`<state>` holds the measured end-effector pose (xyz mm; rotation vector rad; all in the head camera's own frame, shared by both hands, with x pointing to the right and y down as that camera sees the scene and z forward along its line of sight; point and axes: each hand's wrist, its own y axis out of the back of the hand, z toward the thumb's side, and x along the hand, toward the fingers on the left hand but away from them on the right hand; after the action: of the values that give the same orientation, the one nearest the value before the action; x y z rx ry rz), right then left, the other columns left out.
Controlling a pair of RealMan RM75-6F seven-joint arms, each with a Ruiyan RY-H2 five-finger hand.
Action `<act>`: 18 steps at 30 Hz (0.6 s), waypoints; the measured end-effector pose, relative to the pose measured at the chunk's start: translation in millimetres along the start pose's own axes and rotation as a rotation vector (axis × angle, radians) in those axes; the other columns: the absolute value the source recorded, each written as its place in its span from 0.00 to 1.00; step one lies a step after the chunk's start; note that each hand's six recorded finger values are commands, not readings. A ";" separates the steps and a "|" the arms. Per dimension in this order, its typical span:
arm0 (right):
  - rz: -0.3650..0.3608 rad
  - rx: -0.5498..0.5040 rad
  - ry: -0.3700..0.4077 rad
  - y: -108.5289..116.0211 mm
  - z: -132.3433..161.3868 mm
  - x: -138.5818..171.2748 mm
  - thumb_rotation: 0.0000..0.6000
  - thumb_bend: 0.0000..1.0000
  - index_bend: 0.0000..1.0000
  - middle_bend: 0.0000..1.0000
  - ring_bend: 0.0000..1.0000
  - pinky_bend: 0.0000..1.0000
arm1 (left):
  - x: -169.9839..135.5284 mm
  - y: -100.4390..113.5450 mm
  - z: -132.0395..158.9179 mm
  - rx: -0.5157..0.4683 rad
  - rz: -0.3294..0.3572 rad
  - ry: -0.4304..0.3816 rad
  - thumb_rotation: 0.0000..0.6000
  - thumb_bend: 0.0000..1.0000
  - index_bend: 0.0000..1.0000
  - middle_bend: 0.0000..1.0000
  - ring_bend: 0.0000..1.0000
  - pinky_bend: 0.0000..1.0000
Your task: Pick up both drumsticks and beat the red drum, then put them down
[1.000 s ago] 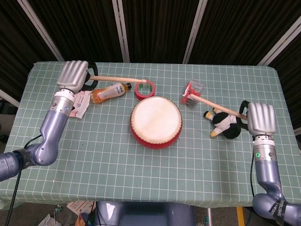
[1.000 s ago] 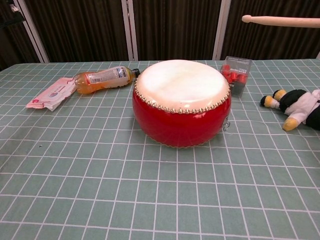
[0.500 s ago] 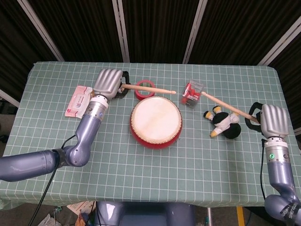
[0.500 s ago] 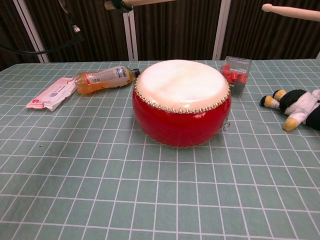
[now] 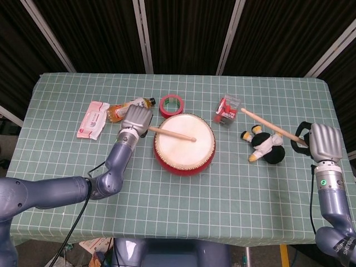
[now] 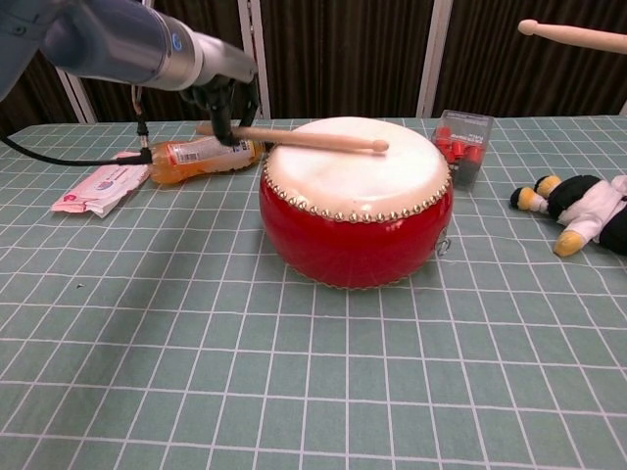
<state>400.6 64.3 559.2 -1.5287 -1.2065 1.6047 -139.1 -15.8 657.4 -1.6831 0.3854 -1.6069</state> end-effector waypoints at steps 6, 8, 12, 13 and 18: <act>-0.005 0.008 0.001 0.3 0.7 1.7 1.00 0.54 0.97 1.00 1.00 1.00 | -3.2 -21.8 -12.2 -0.005 -0.195 0.083 1.00 0.56 0.77 1.00 1.00 1.00; -0.009 0.010 0.003 0.7 1.5 2.6 1.00 0.54 0.97 1.00 1.00 1.00 | -4.4 -19.2 -15.0 -0.040 -0.204 0.090 1.00 0.56 0.77 1.00 1.00 1.00; -0.014 0.014 0.006 1.8 2.2 6.0 1.00 0.54 0.97 1.00 1.00 1.00 | -7.7 2.8 -19.7 -0.089 -0.143 0.072 1.00 0.56 0.77 1.00 1.00 1.00; -0.015 0.016 0.007 2.0 2.2 7.4 1.00 0.54 0.97 1.00 1.00 1.00 | -9.9 13.3 -21.2 -0.093 -0.105 0.057 1.00 0.56 0.77 1.00 1.00 1.00; -0.008 0.020 0.013 1.7 -2.7 17.6 1.00 0.54 0.97 1.00 1.00 1.00 | -33.1 53.2 -32.2 -0.101 0.051 -0.019 1.00 0.56 0.76 1.00 1.00 1.00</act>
<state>400.9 79.9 550.3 -1.5179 -1.1849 1.5944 -159.9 -38.6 594.2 -1.7482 0.5040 -1.5562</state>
